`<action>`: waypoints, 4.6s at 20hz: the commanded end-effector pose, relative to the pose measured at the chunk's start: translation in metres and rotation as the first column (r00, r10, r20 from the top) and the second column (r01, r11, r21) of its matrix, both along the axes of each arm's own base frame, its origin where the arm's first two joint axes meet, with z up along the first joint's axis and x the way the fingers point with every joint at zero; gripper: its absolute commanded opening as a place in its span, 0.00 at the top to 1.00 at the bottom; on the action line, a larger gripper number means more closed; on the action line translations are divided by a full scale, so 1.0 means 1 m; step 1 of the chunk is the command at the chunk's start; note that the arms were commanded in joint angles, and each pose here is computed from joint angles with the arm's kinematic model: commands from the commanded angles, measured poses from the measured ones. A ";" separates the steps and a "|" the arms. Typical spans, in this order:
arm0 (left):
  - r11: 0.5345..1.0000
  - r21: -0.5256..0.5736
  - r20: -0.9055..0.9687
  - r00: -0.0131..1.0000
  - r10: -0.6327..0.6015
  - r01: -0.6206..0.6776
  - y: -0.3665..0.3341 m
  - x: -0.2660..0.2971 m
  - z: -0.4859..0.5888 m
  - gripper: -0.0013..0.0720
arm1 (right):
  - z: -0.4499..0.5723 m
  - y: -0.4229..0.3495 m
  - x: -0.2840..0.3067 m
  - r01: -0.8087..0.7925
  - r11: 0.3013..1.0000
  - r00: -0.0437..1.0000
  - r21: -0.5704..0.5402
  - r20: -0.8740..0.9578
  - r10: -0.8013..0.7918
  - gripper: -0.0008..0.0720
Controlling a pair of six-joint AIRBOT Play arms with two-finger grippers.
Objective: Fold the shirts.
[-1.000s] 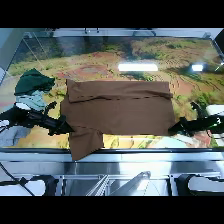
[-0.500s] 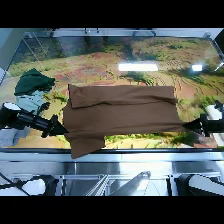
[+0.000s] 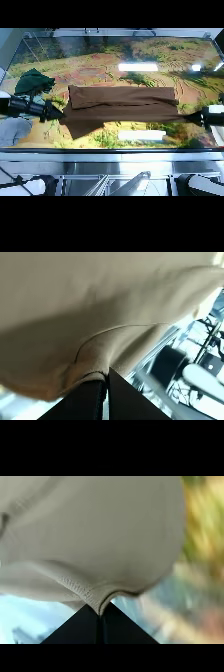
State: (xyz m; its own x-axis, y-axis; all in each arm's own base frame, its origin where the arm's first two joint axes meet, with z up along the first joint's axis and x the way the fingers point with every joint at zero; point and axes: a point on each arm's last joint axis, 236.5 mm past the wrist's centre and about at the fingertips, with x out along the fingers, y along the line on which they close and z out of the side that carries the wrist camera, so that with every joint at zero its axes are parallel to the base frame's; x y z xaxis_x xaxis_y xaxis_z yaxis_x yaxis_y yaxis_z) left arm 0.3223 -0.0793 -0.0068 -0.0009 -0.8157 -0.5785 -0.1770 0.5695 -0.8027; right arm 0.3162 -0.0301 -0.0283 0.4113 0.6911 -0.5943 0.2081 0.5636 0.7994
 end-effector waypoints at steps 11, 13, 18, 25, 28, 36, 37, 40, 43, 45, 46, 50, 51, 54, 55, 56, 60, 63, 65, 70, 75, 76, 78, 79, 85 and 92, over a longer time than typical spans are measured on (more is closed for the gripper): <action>0.999 -0.019 0.047 0.998 -0.042 0.043 -0.003 0.162 -0.055 0.97 | -0.049 0.026 0.170 -0.012 0.988 0.985 -0.155 0.167 0.038 0.96; 0.999 -0.026 0.037 0.998 -0.047 0.047 -0.002 0.168 -0.071 0.95 | -0.070 0.028 0.167 -0.035 0.982 0.988 -0.186 0.138 0.062 0.96; 0.996 -0.018 0.148 0.985 -0.087 0.090 0.008 0.187 -0.035 0.57 | -0.071 0.002 0.145 -0.142 0.926 0.983 -0.349 0.059 0.173 0.52; 0.998 0.038 0.270 0.962 0.042 -0.054 0.025 0.196 0.024 0.58 | -0.051 -0.047 0.139 -0.095 0.896 0.995 -0.434 -0.055 0.079 0.20; 0.999 0.037 0.271 0.962 -0.021 0.011 0.000 0.187 0.024 0.97 | -0.064 -0.007 0.133 -0.132 0.966 0.989 -0.224 -0.089 0.114 0.20; 0.982 0.054 0.316 0.929 -0.190 0.182 -0.109 0.174 0.019 0.97 | -0.065 0.050 0.151 -0.157 0.988 0.988 -0.006 -0.016 0.156 0.68; 0.978 0.057 0.320 0.925 -0.208 0.200 -0.127 0.173 0.013 0.97 | -0.060 0.053 0.154 -0.158 0.987 0.987 0.003 -0.001 0.158 0.97; 0.966 0.072 0.311 0.915 -0.258 0.248 -0.179 0.165 -0.016 0.97 | -0.037 0.051 0.150 -0.213 0.976 0.977 0.036 0.023 0.213 0.96; 0.952 0.083 0.279 0.910 -0.307 0.295 -0.234 0.149 -0.060 0.97 | -0.001 0.030 0.146 -0.231 0.972 0.971 0.043 0.073 0.227 0.96; 0.941 0.086 0.243 0.909 -0.339 0.328 -0.264 0.131 -0.084 0.97 | 0.024 0.012 0.142 -0.221 0.975 0.970 0.032 0.108 0.216 0.96; 0.936 0.089 0.232 0.907 -0.351 0.340 -0.276 0.124 -0.092 0.97 | 0.035 0.003 0.138 -0.218 0.975 0.969 0.030 0.123 0.213 0.96; 0.940 0.111 0.281 0.898 -0.340 0.321 -0.331 0.111 -0.103 0.97 | 0.069 -0.018 0.112 -0.258 0.965 0.956 0.047 0.157 0.248 0.96; 0.946 0.112 0.301 0.897 -0.323 0.303 -0.344 0.111 -0.102 0.97 | 0.076 -0.020 0.103 -0.281 0.958 0.950 0.063 0.161 0.268 0.96; 0.959 0.108 0.344 0.895 -0.283 0.261 -0.372 0.117 -0.096 0.97 | 0.090 -0.023 0.084 -0.336 0.937 0.933 0.092 0.166 0.318 0.96; 0.961 0.097 0.344 0.898 -0.276 0.258 -0.379 0.118 -0.093 0.97 | 0.093 -0.025 0.083 -0.334 0.938 0.933 0.090 0.171 0.316 0.96; 0.959 0.084 0.347 0.894 -0.282 0.270 -0.386 0.117 -0.087 0.96 | 0.101 -0.022 0.085 -0.333 0.938 0.931 0.099 0.195 0.310 0.96; 0.943 -0.124 0.402 0.885 -0.236 0.308 -0.392 0.118 -0.009 0.95 | 0.173 0.015 0.103 -0.357 0.908 0.882 0.219 0.398 0.251 0.96; 0.930 -0.237 0.481 0.866 -0.140 0.282 -0.344 0.141 0.070 0.95 | 0.213 0.075 0.112 -0.425 0.885 0.822 0.188 0.489 0.291 0.96; 0.919 -0.242 0.512 0.846 -0.151 0.311 -0.297 0.141 0.108 0.95 | 0.210 0.127 0.119 -0.462 0.876 0.806 0.139 0.478 0.349 0.96; 0.926 -0.216 0.615 0.780 -0.118 0.310 -0.184 0.132 0.184 0.95 | 0.167 0.289 0.140 -0.499 0.866 0.766 -0.013 0.462 0.448 0.96; 0.969 -0.175 0.729 0.684 0.008 0.175 -0.093 0.128 0.235 0.95 | 0.075 0.435 0.135 -0.476 0.877 0.784 -0.062 0.422 0.455 0.87; 0.974 -0.174 0.730 0.683 0.029 0.144 -0.080 0.126 0.238 0.95 | 0.057 0.457 0.127 -0.487 0.872 0.782 -0.053 0.419 0.462 0.41; 0.980 -0.173 0.727 0.684 0.059 0.100 -0.060 0.120 0.236 0.95 | 0.055 0.475 0.118 -0.507 0.862 0.781 0.016 0.430 0.452 0.23; 0.982 -0.174 0.723 0.687 0.072 0.079 -0.051 0.117 0.233 0.95 | 0.069 0.470 0.120 -0.520 0.853 0.764 0.032 0.463 0.449 0.24; 0.980 -0.196 0.668 0.735 0.118 0.020 -0.025 0.101 0.197 0.95 | 0.130 0.312 0.145 -0.501 0.864 0.776 -0.053 0.414 0.476 0.49; 0.954 -0.291 0.658 0.739 0.144 0.074 -0.038 0.091 0.207 0.95 | 0.023 0.149 0.131 -0.320 0.915 0.938 -0.247 0.053 0.343 0.09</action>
State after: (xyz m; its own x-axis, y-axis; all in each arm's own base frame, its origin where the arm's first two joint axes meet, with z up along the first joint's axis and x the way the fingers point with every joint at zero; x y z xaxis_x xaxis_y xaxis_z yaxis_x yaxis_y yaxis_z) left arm 0.4175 -0.1129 0.1921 0.3437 -0.9150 -0.2112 0.4304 0.3534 -0.8306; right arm 0.4598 0.1745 0.0428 0.2486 0.7518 -0.6108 -0.2322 0.6584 0.7160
